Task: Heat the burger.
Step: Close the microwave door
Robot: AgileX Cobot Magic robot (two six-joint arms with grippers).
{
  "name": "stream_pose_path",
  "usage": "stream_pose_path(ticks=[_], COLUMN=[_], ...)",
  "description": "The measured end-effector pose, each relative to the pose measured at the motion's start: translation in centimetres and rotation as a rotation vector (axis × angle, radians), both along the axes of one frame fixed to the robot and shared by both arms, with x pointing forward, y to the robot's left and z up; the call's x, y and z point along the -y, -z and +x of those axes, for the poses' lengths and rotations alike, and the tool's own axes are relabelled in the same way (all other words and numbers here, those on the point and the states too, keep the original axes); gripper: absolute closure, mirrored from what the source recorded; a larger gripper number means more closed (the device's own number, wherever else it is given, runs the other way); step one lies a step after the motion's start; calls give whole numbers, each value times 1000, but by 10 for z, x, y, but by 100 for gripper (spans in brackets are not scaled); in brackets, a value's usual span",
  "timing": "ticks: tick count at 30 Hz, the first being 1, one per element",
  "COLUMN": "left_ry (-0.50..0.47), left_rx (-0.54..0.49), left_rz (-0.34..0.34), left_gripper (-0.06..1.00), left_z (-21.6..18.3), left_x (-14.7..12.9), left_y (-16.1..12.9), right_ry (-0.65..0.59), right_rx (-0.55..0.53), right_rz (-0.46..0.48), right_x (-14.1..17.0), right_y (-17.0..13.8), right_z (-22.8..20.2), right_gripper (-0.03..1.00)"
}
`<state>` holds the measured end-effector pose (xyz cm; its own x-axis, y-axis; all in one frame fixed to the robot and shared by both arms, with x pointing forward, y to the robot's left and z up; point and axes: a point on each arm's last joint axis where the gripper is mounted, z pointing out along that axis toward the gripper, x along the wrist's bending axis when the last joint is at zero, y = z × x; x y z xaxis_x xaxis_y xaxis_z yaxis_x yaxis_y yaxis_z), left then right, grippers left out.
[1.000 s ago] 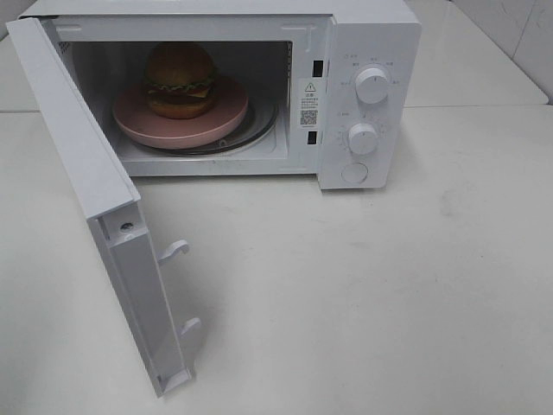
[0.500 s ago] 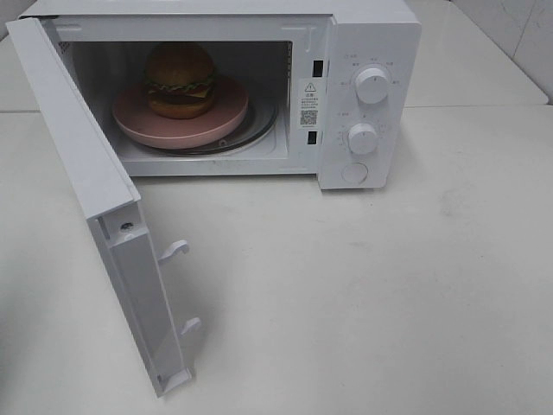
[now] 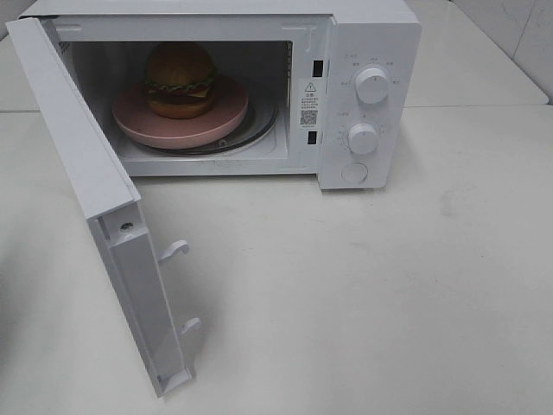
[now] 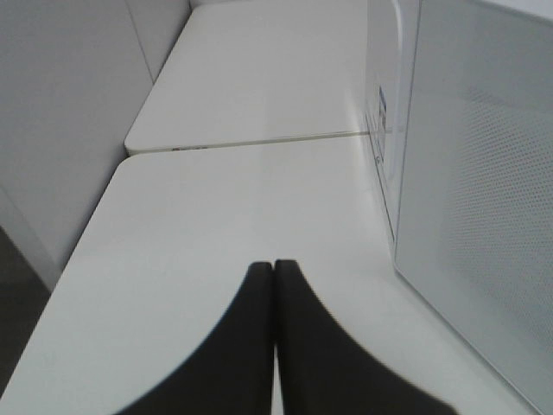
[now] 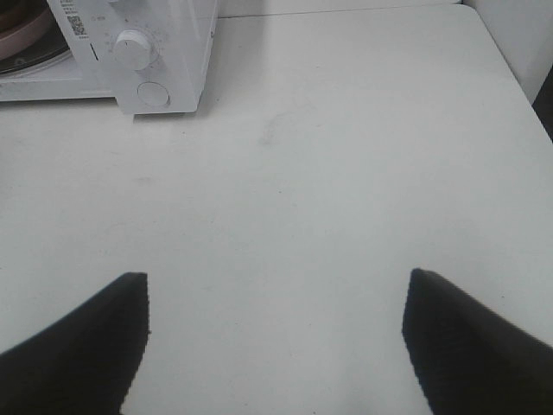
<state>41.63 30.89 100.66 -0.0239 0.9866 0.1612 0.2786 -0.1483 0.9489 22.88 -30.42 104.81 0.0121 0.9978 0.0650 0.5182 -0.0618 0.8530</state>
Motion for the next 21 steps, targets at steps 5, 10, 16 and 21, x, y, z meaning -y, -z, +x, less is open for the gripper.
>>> stream_pose_path(ticks=[5,10,16,21], left_ry=[81,198,400,480], left_rx=[48,22,-40,-47], left_rz=[6,-26,1,-6], left_gripper=[94,94,94,94], left_z=[13,25,33,37], left_x=[13,32,64,82], left_y=[7,22,35,35], right_ry=[0,0,0,0], right_rx=[0,0,0,0], right_rz=[0,0,0,0], right_x=[0,0,0,0], right_y=[0,0,0,0], right_z=[0,0,0,0], right_gripper=[21,21,21,21])
